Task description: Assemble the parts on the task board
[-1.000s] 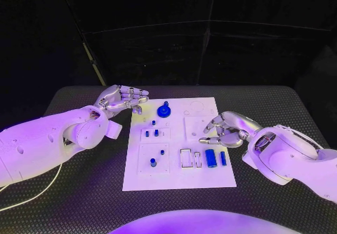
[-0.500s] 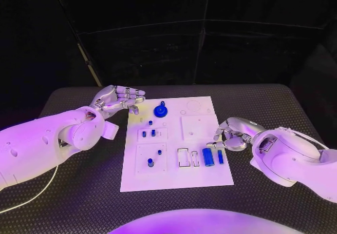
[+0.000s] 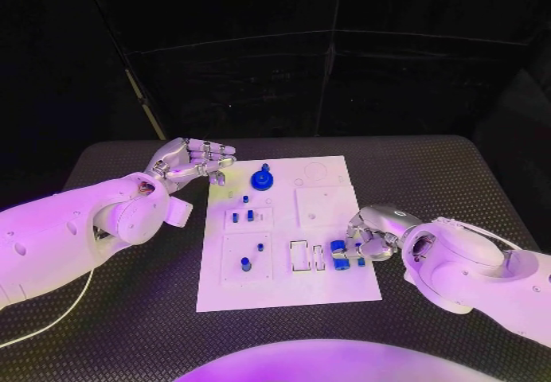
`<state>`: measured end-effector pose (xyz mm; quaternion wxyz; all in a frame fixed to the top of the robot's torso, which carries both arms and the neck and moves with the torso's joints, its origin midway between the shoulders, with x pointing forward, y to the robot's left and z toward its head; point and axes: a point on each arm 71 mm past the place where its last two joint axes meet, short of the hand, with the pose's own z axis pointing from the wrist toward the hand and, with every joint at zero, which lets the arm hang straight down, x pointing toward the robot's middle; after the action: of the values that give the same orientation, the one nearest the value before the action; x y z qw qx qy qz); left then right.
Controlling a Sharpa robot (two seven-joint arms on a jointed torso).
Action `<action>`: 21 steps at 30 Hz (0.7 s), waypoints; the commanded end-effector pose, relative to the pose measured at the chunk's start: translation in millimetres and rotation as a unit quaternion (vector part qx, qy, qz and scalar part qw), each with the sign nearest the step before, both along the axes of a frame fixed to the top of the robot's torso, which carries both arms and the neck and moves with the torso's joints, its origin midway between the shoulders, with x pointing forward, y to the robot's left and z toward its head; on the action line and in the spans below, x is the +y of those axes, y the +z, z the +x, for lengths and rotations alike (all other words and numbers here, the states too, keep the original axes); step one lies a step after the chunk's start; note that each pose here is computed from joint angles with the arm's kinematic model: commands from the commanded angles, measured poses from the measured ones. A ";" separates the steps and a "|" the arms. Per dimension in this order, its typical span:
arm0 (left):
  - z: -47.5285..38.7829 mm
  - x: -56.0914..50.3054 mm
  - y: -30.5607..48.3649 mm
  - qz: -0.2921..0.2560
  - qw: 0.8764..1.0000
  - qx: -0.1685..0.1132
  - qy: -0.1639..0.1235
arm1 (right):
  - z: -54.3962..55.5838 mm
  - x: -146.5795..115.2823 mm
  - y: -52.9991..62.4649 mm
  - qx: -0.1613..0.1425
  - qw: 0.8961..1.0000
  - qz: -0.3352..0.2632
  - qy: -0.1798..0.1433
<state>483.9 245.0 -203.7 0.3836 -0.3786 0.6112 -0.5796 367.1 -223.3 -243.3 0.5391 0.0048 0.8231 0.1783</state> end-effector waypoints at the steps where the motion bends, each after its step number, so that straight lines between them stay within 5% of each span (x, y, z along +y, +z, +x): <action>1: 0.0 -1.5 1.3 -0.005 1.000 -0.001 -0.005 | -0.1 2.3 -2.8 0.008 1.000 -0.016 0.008; 21: 0.1 -1.2 0.9 -0.004 1.000 0.000 -0.005 | -2.0 11.1 -17.2 0.008 1.000 -0.002 0.004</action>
<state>484.1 244.9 -203.9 0.3831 -0.3788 0.6116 -0.5794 367.6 -210.5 -254.5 0.5359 -0.0023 0.8239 0.1846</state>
